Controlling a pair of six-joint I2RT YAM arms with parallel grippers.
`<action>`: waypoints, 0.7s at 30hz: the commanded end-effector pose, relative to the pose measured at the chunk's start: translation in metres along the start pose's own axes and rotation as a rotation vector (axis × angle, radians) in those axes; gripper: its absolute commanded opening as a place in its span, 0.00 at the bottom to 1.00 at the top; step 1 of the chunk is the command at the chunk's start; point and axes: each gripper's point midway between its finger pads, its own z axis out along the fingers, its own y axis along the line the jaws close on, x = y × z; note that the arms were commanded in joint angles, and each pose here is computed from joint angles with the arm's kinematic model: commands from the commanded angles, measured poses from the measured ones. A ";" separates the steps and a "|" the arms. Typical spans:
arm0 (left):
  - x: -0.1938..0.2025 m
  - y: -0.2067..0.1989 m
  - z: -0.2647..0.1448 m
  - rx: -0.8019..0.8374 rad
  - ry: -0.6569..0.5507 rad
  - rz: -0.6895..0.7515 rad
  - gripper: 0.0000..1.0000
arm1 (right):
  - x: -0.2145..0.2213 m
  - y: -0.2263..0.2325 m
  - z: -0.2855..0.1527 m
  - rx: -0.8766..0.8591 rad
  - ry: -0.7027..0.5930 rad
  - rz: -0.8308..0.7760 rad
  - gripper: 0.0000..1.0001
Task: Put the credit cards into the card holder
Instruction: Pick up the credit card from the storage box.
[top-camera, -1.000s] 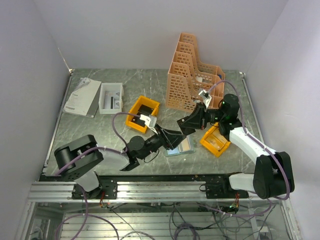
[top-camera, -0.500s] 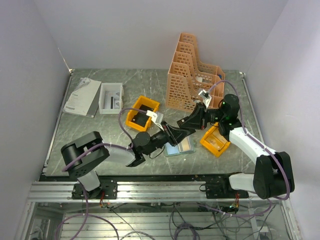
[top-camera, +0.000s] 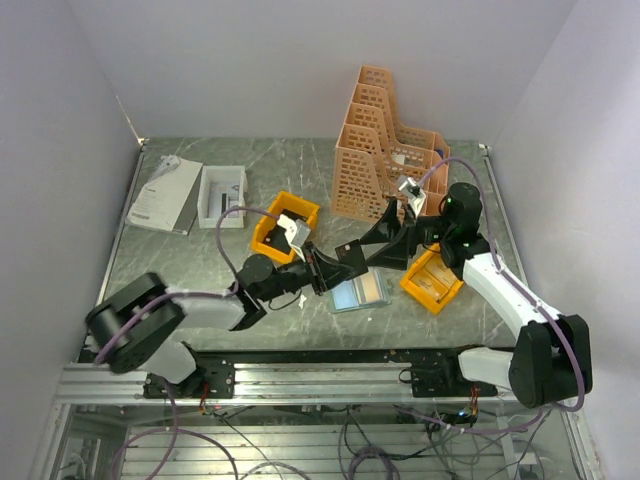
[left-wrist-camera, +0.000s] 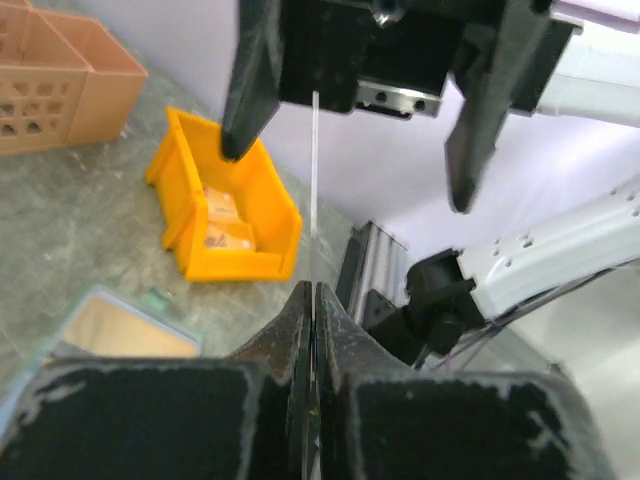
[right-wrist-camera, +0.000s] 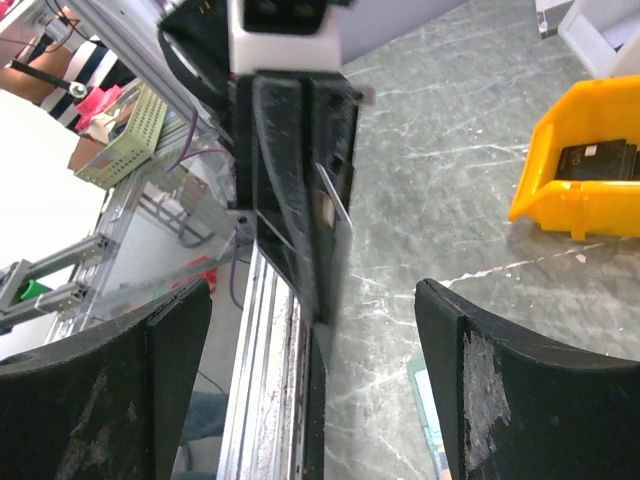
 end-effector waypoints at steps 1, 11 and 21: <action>-0.001 -0.025 -0.014 0.074 0.197 0.224 0.07 | -0.004 0.010 -0.001 -0.034 0.018 -0.070 0.83; -0.006 -0.036 -0.026 0.062 0.373 0.365 0.07 | 0.001 0.024 0.000 -0.076 0.024 -0.176 0.80; -0.006 -0.036 -0.014 0.087 0.398 0.368 0.07 | 0.003 0.031 0.004 -0.120 0.037 -0.148 0.58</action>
